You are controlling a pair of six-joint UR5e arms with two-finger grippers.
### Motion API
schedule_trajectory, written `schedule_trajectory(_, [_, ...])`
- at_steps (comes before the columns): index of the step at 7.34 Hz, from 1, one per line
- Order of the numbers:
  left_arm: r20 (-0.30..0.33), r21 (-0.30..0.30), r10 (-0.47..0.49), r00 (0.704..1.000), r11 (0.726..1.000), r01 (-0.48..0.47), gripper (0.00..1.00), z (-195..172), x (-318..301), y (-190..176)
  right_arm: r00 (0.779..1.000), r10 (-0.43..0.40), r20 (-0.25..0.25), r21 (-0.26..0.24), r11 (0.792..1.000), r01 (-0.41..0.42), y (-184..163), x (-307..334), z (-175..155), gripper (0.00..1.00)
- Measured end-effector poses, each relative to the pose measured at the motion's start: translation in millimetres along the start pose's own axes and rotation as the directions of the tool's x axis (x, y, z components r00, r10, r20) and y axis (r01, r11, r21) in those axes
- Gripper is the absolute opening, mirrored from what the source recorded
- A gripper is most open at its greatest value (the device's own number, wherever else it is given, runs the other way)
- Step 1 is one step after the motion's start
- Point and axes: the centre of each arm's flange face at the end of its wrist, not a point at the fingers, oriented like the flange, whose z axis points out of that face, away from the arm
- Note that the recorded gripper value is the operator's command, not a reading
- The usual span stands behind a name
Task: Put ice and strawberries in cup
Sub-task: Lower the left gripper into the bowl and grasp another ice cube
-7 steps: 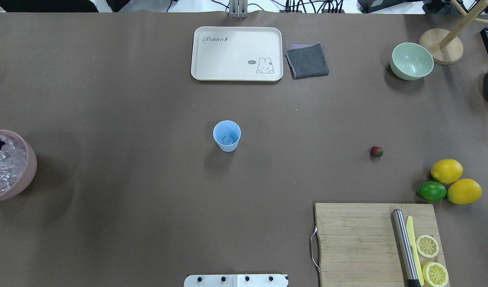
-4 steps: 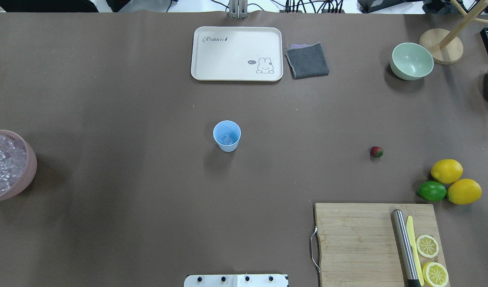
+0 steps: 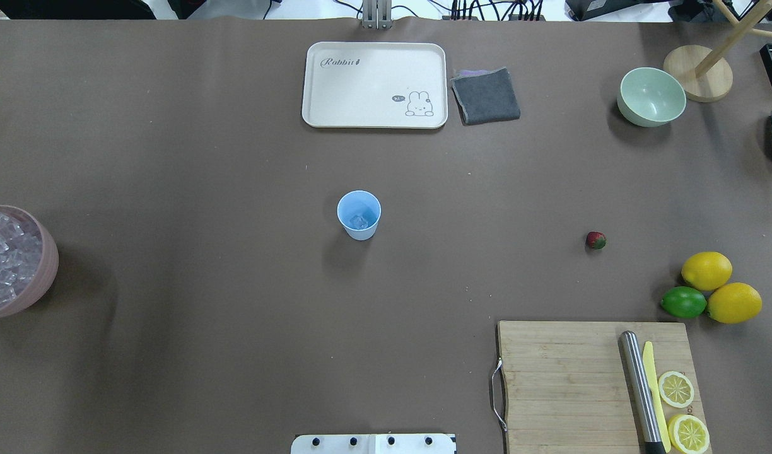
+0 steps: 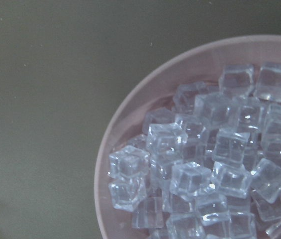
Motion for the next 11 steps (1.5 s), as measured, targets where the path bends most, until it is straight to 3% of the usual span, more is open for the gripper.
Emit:
schedule_trajectory(3, [-0.036, 0.002, 0.008, 0.999, 1.0, -0.008, 0.76, 4, 9, 0, 1.0, 0.0, 0.0, 0.0, 1.0, 0.0, 3, -3, -1, 0.99])
schedule_trajectory(9, [-0.042, -0.01, 0.013, 0.999, 1.0, -0.013, 0.71, 11, 11, 1, 1.0, 0.0, 0.002, 0.0, 1.0, 0.0, 4, -3, -2, 0.99])
schedule_trajectory(11, [-0.045, -0.011, 0.013, 0.999, 1.0, -0.013, 0.48, 13, 11, 1, 1.0, -0.001, 0.002, 0.002, 1.0, 0.001, 4, -4, -2, 0.99])
